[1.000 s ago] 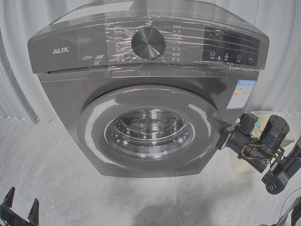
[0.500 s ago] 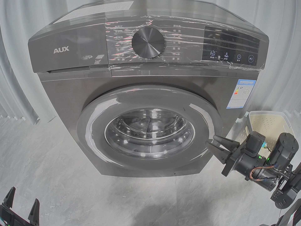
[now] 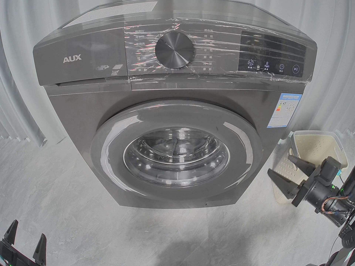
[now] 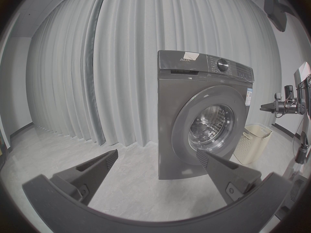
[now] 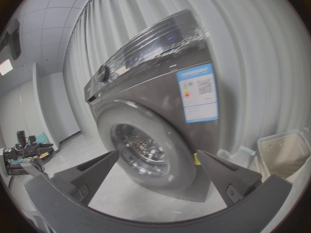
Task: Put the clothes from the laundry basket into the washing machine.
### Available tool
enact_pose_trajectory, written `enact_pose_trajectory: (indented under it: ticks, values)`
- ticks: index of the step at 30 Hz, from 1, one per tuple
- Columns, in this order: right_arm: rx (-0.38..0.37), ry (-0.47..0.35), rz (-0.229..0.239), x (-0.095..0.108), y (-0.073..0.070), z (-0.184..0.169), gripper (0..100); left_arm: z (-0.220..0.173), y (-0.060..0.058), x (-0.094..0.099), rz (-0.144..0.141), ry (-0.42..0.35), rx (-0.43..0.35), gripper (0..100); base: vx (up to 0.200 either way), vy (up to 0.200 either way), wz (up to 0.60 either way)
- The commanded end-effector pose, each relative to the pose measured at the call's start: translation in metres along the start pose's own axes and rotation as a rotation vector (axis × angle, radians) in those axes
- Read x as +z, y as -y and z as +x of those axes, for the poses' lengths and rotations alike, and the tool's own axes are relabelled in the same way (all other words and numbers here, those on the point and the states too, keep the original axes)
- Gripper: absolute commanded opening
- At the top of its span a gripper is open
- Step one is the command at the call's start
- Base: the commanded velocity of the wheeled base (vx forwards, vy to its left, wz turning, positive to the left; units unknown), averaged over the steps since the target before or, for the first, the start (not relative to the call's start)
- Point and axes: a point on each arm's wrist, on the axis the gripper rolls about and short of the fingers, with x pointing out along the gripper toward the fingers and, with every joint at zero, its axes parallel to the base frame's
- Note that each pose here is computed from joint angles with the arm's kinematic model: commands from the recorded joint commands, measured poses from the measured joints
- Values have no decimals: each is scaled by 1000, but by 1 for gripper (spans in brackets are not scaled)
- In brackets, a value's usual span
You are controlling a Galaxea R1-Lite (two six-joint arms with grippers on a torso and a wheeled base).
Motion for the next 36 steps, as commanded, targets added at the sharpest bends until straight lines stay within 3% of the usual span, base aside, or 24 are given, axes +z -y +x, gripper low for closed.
enact_pose_trajectory:
  ticks: [1, 5, 8, 12, 16, 21, 25, 36]
  values:
    - [-110, 87, -25, 17, 14, -26, 100, 0, 0, -5, 0, 0, 1, 100, 0, 0, 0]
    - [-140, 92, -54, 22, 13, -42, 100, 0, 0, -5, 0, 0, 1, 100, 0, 0, 0]
    - [-167, 99, -50, 24, 13, -51, 100, 0, 0, -5, 0, -1, 1, 100, 0, 0, 0]
    - [-299, 174, -72, 34, 22, -69, 100, 0, 0, -5, 0, 0, 1, 100, 0, 0, 0]
    - [-324, 229, -87, 39, 19, -86, 100, 0, 0, -5, 0, -1, 1, 100, 0, 0, 0]
    - [-369, 234, -123, 36, 13, -112, 100, 0, 0, -5, 0, -1, 1, 100, 0, 0, 0]
    - [-379, 214, -170, 21, 2, -146, 100, 0, 0, -5, 0, -1, 1, 100, 0, 0, 0]
    - [-394, 151, -163, -28, -13, -188, 100, 0, 0, -5, 0, -1, 1, 100, 0, 0, 0]
